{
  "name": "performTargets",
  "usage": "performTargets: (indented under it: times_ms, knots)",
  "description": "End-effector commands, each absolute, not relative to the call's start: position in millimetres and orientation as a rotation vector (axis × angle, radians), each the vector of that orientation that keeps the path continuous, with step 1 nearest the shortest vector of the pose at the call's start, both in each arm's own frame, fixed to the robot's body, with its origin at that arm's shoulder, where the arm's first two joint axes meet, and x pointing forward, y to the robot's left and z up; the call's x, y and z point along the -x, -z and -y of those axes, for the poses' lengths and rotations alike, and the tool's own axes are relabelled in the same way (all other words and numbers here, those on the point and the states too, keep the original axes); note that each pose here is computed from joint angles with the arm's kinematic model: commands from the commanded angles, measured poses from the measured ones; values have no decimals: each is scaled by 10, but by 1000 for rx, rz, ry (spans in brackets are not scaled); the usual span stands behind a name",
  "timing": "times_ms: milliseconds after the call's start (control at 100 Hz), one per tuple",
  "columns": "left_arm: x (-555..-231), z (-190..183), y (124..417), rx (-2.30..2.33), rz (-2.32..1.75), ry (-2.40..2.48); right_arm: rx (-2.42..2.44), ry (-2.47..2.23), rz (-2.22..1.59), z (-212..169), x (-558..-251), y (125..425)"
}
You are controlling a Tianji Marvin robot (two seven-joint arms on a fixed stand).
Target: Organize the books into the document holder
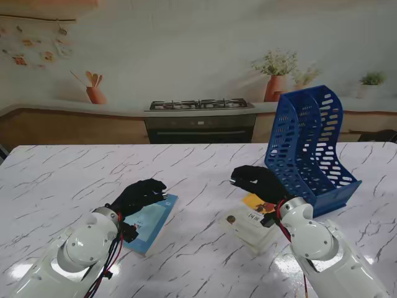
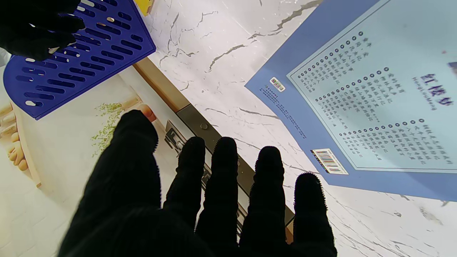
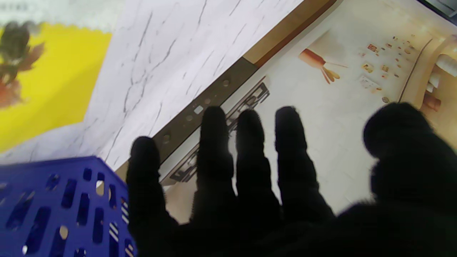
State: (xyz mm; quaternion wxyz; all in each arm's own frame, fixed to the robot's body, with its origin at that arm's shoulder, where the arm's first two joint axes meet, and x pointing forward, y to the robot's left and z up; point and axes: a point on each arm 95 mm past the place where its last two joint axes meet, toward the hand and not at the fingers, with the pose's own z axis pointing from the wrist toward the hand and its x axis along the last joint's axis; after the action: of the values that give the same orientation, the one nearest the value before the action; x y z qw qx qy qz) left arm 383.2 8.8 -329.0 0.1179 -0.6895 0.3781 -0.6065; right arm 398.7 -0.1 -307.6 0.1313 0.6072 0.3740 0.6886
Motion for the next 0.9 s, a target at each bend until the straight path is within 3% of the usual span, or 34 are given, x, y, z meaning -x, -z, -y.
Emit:
performTargets:
  times_ms: [0, 480, 890]
  knots:
    - [-3815, -57, 3295, 2010, -1126, 1802, -1748, -1988, -1106, 57, -3957, 3066]
    - [-3866, -12, 3281, 1995, -1159, 1808, -1812, -1700, -1205, 407, -3830, 3152]
    - [-3874, 12, 3289, 1995, -1166, 1815, -1932, -1399, -1458, 449, -3812, 3375]
